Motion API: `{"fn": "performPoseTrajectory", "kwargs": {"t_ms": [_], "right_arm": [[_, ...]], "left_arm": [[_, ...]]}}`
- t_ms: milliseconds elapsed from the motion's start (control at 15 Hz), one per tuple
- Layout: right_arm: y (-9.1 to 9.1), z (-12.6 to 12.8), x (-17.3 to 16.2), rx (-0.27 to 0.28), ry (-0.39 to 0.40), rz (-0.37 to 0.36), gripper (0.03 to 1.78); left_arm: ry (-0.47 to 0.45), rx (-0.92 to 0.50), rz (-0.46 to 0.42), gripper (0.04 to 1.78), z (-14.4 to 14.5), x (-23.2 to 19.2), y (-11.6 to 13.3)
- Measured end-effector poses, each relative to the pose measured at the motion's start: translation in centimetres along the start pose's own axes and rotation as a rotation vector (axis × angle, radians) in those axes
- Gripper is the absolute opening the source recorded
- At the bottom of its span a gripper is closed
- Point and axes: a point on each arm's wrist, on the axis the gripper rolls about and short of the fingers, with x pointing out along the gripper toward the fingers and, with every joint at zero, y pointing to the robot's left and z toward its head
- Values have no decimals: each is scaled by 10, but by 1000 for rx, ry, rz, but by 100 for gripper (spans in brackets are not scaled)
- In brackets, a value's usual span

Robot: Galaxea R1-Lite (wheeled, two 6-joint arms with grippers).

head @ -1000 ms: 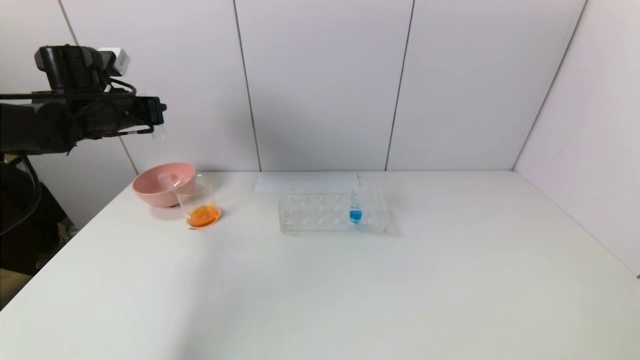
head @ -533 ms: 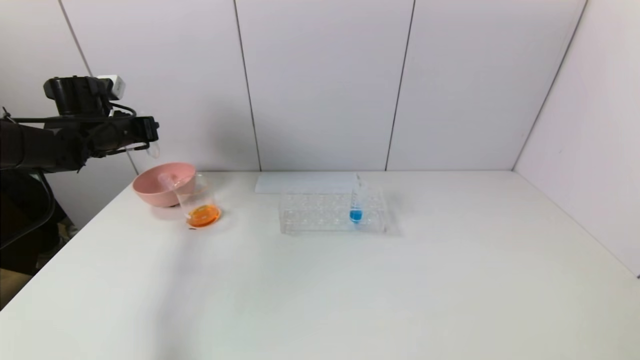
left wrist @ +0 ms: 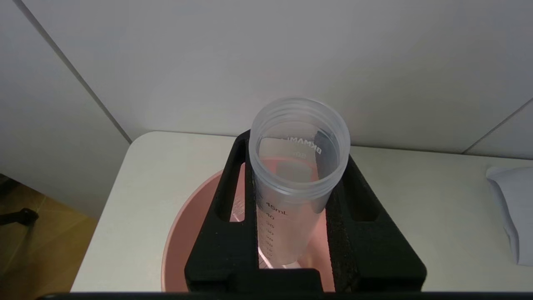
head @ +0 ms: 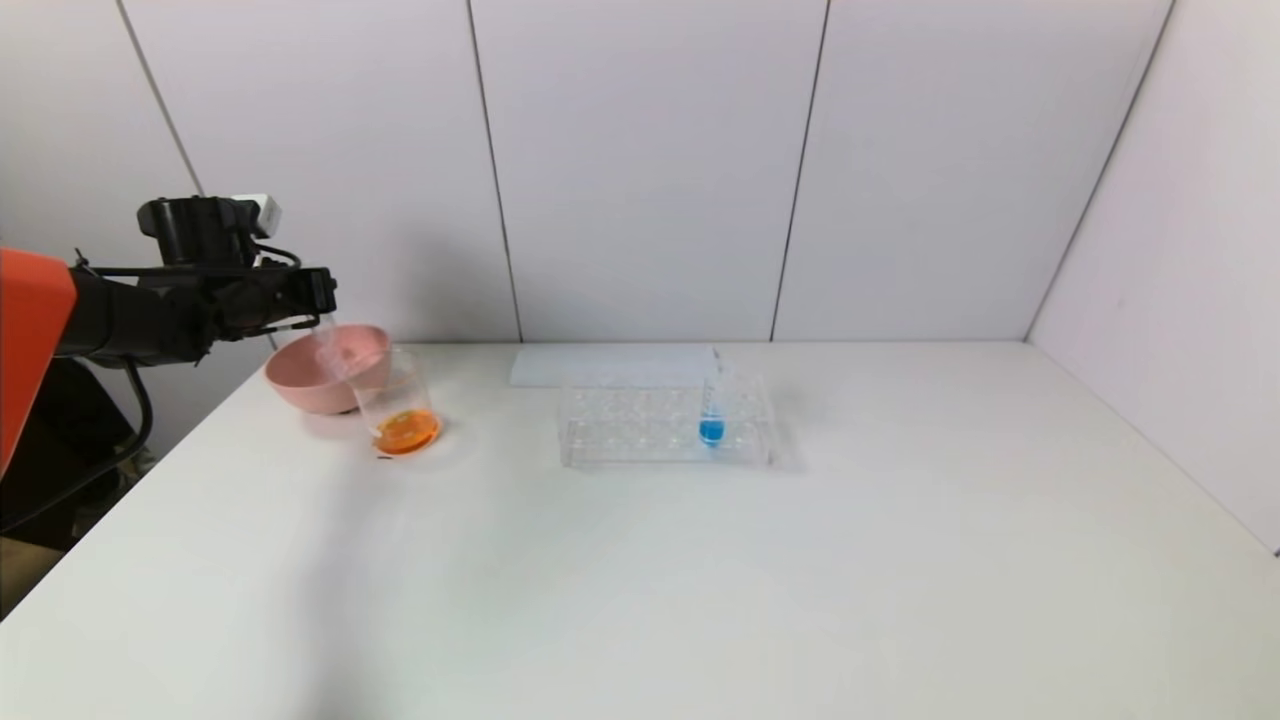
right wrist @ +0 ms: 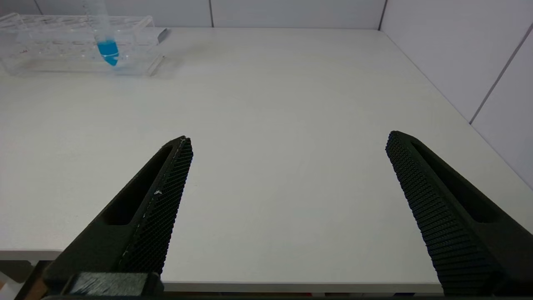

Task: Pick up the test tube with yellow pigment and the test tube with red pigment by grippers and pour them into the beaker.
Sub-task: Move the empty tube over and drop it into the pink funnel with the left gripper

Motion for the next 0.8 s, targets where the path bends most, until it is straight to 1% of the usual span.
{"fn": "performPoseTrajectory", "kwargs": {"t_ms": [400, 800], "right_arm": [[0, 0, 0, 0, 0, -1, 170], [0, 0, 0, 0, 0, 1, 170]], "left_arm": [[51, 5, -30, 47, -23, 16, -14], [74, 0, -26, 47, -31, 20, -15]]}}
